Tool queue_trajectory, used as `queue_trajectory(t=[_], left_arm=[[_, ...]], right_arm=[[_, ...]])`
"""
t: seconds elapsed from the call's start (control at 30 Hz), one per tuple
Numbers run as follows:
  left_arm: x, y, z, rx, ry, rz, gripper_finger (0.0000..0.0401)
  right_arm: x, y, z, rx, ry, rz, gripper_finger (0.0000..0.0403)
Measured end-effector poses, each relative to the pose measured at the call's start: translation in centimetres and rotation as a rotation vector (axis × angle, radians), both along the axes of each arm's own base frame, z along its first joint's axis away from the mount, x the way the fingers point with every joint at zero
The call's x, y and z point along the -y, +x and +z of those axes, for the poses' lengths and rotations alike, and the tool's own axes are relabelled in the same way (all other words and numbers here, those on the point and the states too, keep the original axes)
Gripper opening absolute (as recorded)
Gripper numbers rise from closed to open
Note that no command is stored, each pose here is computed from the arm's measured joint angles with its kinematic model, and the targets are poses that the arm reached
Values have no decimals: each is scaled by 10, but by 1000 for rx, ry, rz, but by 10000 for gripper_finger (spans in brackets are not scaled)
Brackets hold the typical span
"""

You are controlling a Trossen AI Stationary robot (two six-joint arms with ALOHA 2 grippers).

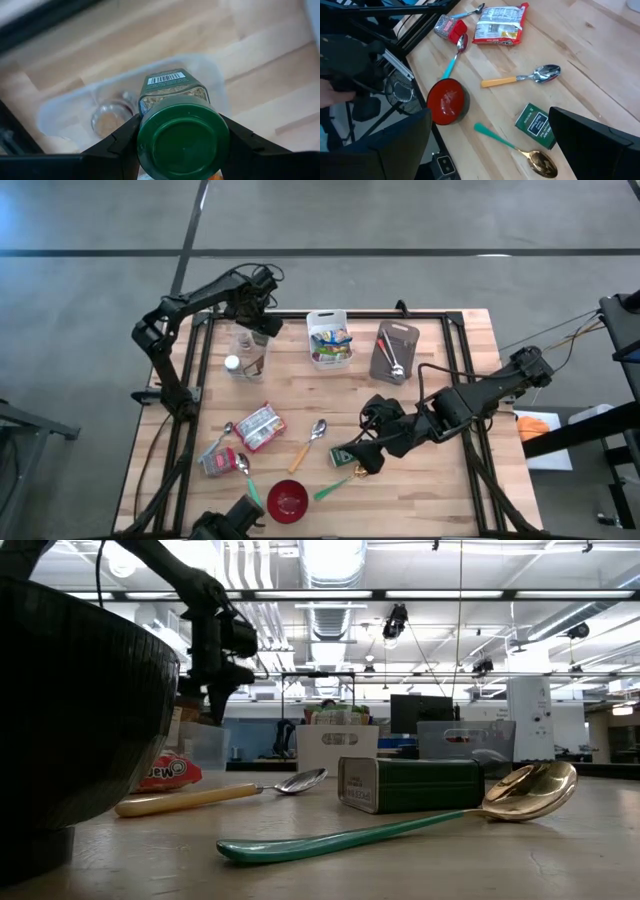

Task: Pick & Place Food Item
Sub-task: Put the green seasoning bottle into the transparent bin, then put the red noodle pack into the white bin

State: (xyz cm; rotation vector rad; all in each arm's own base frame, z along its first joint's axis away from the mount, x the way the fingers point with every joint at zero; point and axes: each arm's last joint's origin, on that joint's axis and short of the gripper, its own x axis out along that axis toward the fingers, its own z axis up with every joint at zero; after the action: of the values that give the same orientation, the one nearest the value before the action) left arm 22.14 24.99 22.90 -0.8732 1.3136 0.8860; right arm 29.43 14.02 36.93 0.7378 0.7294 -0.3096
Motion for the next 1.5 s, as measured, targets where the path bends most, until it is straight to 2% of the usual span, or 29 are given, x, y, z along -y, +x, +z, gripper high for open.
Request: queue_trajectory(t=[0.23, 0.7, 0.77, 0.93, 1.0, 1.07, 1.27, 1.5], left_arm=[[7, -5, -21, 2, -36, 25, 192], [8, -6, -19, 13, -28, 66, 192], [8, -6, -19, 13, -30, 69, 222], [9, -7, -20, 4, -46, 99, 353], [10, -7, -20, 0, -51, 103, 381], [10, -8, -20, -3, -59, 105, 392], [16, -11, -13, 3, -91, 104, 367], [31, -25, 26, 91, -15, 64, 339]], right_arm=[[0, 0, 0, 0, -4, 4, 398], [-2, -1, 0, -1, -6, 12, 398], [-2, -1, 0, -1, -6, 12, 398], [-2, -1, 0, -1, -9, 15, 398], [-2, -1, 0, -1, -13, 18, 398], [-2, -1, 0, -1, -14, 20, 398], [-2, -1, 0, -1, -20, 27, 398], [-4, -2, 0, -1, -40, 52, 398]])
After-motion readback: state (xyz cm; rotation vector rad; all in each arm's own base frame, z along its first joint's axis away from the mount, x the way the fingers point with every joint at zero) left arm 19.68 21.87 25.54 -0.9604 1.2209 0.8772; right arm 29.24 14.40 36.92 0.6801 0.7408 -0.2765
